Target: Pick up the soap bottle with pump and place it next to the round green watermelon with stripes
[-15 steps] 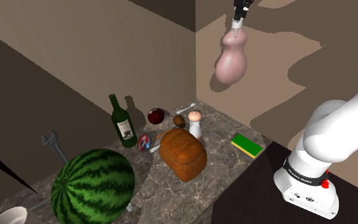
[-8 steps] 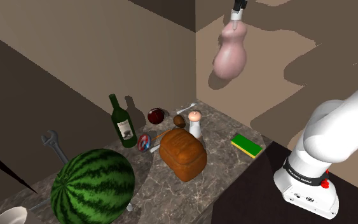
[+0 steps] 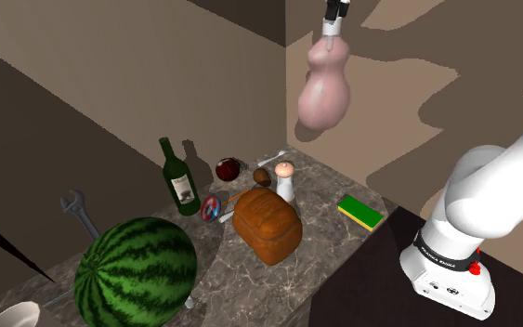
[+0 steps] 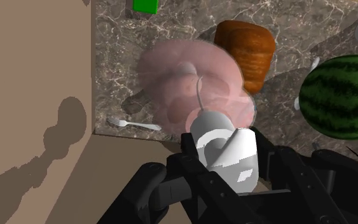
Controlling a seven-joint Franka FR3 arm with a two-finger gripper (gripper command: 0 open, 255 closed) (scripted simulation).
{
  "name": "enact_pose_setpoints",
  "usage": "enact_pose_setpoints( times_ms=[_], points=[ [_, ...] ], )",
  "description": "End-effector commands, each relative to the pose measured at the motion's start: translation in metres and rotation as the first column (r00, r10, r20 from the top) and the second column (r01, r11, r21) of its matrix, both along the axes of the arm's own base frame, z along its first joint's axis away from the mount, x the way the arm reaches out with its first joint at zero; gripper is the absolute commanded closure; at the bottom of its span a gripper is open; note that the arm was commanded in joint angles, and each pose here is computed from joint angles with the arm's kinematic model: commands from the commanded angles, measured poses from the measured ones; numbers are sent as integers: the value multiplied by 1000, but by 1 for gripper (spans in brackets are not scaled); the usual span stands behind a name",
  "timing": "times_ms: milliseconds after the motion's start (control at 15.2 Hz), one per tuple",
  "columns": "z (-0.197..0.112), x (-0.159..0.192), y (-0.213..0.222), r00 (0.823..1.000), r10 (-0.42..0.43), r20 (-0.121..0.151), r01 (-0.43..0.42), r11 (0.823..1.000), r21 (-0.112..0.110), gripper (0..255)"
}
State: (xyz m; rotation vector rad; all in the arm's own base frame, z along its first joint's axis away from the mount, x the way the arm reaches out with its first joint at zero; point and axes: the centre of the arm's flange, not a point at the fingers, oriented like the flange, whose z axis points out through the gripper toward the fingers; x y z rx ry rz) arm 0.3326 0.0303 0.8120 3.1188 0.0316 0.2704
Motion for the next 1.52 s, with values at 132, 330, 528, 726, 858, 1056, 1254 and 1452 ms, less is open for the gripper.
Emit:
enact_pose_setpoints(
  times_ms=[132,330,528,726,858,1056,1254,1452],
  points=[
    [-3,-8,57,1000,-1,1,1,1000,0,255],
    [-3,-13,96,1000,-1,1,1,1000,0,255],
    [-3,-19,135,1000,-1,1,1,1000,0,255],
    [-4,-24,175,1000,-1,1,1,1000,0,255],
    [-4,-27,201,1000,-1,1,1,1000,0,255],
    [-5,-32,240,1000,-1,1,1,1000,0,255],
    [-5,-37,279,1000,-1,1,1,1000,0,255],
    [-5,-43,319,1000,-1,1,1,1000,0,255]
  ],
)
